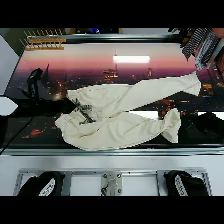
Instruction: Fold the clothes and pants, and hang the long-sleeved shirts on hangers.
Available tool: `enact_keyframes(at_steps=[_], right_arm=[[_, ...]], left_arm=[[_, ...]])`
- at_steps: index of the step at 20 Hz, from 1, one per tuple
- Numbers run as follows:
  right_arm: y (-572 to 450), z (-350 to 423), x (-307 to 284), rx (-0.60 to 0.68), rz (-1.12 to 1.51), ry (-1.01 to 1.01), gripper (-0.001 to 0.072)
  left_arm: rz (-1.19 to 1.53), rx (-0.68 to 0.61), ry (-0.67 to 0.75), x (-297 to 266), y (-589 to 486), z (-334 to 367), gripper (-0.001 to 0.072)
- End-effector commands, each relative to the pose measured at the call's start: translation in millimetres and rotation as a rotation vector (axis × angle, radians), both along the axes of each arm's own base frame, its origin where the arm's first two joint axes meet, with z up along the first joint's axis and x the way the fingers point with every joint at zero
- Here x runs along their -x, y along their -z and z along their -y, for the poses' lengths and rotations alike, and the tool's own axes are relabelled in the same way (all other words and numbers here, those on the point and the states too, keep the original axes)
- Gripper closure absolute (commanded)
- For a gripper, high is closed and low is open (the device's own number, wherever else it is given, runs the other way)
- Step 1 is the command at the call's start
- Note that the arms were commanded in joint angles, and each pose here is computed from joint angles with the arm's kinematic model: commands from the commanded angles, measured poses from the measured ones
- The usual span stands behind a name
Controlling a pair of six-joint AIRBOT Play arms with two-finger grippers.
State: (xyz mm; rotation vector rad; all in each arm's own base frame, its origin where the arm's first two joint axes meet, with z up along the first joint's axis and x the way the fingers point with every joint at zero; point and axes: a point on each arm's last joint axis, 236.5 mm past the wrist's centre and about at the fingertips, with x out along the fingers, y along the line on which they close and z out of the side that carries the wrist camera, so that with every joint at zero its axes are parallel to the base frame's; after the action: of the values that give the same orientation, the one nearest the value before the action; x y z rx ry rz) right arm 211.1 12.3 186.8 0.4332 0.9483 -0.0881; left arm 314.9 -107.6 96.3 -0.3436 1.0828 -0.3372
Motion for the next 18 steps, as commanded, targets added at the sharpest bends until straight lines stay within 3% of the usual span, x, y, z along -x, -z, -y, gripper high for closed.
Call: enact_keyframes(at_steps=[1,8,18], right_arm=[[8.0,18.4,-25.8,0.083,0.0,-0.021,0.0062],[58.6,35.6,-94.4,0.13,-0.092,-0.106,0.0061],[123.7,40.6,-119.1,0.087,-0.274,-0.127,0.0062]], left_arm=[[-0.023,-0.079,-0.07,-17.6,21.5,-33.7,0.0038],[-0.122,-0.067,-0.288,-82.6,98.8,-101.2,0.0038],[-0.125,-0.157,-0.04,-199.0,160.3,-125.2,0.0038]])
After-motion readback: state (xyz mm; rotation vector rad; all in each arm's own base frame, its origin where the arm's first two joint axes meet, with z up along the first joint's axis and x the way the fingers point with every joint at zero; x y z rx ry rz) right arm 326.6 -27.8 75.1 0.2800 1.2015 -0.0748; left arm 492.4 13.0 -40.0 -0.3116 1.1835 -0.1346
